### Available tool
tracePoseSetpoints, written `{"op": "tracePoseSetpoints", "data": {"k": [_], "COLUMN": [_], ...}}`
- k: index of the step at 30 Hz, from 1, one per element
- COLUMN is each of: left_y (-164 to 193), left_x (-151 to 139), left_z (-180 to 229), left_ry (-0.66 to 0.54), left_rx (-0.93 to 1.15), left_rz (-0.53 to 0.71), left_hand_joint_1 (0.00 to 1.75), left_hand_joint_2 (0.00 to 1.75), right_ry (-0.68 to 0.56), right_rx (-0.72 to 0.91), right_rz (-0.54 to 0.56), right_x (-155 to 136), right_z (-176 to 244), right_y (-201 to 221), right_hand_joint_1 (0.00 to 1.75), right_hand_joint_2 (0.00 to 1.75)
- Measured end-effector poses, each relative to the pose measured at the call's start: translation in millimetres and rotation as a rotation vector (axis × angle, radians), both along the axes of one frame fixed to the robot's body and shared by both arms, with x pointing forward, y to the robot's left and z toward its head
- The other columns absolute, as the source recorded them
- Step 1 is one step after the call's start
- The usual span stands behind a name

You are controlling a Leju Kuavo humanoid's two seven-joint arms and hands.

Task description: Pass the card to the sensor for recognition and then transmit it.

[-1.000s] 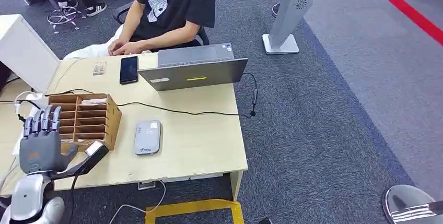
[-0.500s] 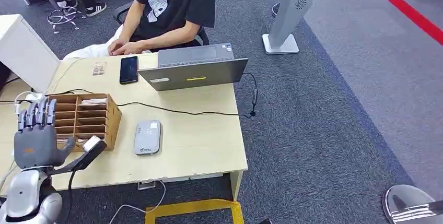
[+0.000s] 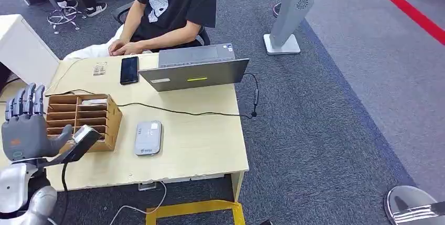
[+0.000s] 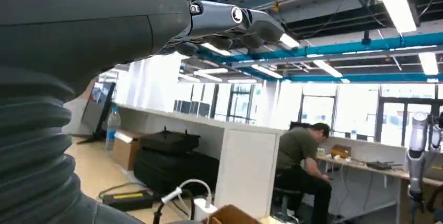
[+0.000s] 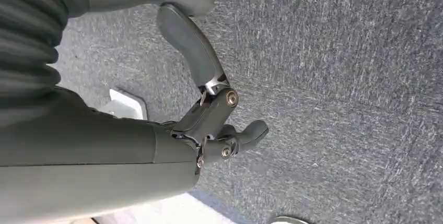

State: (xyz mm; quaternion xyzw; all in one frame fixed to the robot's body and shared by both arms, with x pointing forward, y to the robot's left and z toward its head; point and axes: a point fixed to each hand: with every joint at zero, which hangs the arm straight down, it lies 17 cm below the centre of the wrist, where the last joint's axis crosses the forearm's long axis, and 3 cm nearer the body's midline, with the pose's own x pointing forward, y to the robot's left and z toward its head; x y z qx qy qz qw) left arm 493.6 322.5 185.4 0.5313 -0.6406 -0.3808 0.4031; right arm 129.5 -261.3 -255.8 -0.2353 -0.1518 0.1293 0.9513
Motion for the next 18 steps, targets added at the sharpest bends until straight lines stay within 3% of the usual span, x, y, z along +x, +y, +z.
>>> {"op": "tracePoseSetpoints", "data": {"k": [18], "left_y": [-20.6], "left_x": [-31.5], "left_z": [-66.7], "left_ry": [0.144], "left_rx": [-0.173], "left_rz": [-0.026], "left_hand_joint_1": [0.00], "left_hand_joint_2": [1.75], "right_ry": [0.013], "right_rx": [-0.011], "right_rz": [0.018], "right_x": [-1.1], "right_z": [-0.1], "right_y": [-0.5], "right_hand_joint_1": [0.00], "right_hand_joint_2": [1.75]}}
